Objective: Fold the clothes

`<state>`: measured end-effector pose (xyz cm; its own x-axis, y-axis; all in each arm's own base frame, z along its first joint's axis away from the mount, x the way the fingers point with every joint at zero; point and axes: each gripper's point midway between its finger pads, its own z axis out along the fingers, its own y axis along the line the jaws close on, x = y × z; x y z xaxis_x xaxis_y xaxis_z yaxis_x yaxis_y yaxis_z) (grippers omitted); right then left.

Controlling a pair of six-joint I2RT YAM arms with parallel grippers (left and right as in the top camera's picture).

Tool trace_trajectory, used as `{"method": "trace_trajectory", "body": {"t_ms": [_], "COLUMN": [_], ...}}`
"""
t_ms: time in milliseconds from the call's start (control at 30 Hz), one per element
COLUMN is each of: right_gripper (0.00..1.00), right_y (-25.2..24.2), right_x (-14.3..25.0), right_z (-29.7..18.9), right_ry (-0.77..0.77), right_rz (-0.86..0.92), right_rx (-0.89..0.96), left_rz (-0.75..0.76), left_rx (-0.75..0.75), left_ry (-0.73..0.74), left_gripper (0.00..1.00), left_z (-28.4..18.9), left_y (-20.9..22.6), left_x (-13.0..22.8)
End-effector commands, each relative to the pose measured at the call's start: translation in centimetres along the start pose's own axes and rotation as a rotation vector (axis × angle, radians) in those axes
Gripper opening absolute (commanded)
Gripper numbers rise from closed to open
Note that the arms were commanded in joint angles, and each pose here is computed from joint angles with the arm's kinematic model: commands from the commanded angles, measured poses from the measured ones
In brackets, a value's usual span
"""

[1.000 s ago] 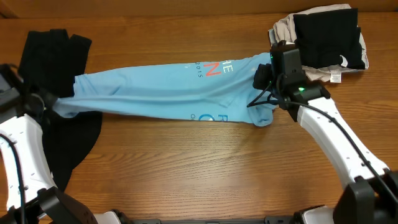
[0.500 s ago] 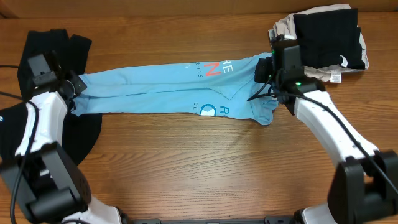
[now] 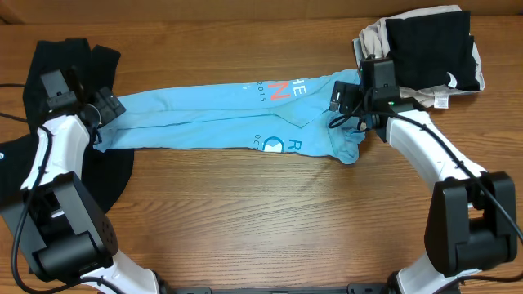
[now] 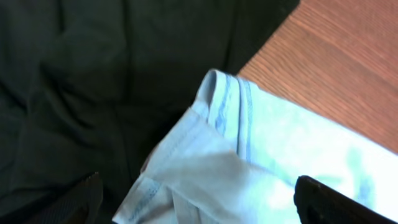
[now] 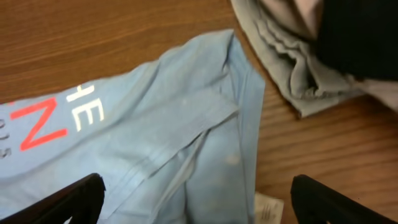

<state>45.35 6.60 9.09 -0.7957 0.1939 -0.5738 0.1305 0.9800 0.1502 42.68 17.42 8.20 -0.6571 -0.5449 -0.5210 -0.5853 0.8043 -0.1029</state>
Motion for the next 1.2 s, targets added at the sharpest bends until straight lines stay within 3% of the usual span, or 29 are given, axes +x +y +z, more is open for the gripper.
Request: {"method": "trace_trajectory", "body": {"t_ms": [0, 233, 500, 700, 867, 933, 1000, 1167], "right_gripper": [1.00, 1.00, 1.00, 1.00, 1.00, 1.00, 1.00, 1.00], "right_y": [2.2, 2.4, 2.2, 2.2, 2.2, 2.2, 2.2, 2.1], "right_x": [-3.0, -1.2, -0.5, -0.5, -0.5, -0.5, -0.6, -0.5], "right_z": [-3.3, -3.4, -3.3, -3.3, -3.3, -3.3, -3.3, -3.3], "right_ry": [-0.071, 0.006, 0.033, 0.033, 0.032, 0.032, 0.031, 0.032], "right_rz": [0.001, 0.000, -0.001, -0.005, -0.005, -0.009, -0.023, -0.023], "right_rx": [-0.101, -0.126, -0.115, -0.115, -0.115, -0.115, -0.116, -0.115], "left_rz": [0.084, 0.244, 0.266, 0.258, 0.258, 0.258, 0.258, 0.258], "left_rx": [0.027, 0.038, 0.037, 0.039, 0.042, 0.041, 0.041, 0.063], "left_ry": [0.019, 0.071, 0.133, 0.182, 0.187, 0.187, 0.187, 0.194], "left_gripper": [1.00, 1.00, 0.99, 0.87, 0.66, 0.49, 0.39, 0.24], "left_z": [-0.6, 0.5, 2.9, 4.5, 4.6, 4.6, 4.6, 4.5], "left_y": [-0.4, -0.2, 0.4, 0.9, 0.8, 0.8, 0.8, 0.4], "left_x": [-0.1, 1.4, 3.0, 4.4, 4.6, 4.6, 4.6, 4.6]}}
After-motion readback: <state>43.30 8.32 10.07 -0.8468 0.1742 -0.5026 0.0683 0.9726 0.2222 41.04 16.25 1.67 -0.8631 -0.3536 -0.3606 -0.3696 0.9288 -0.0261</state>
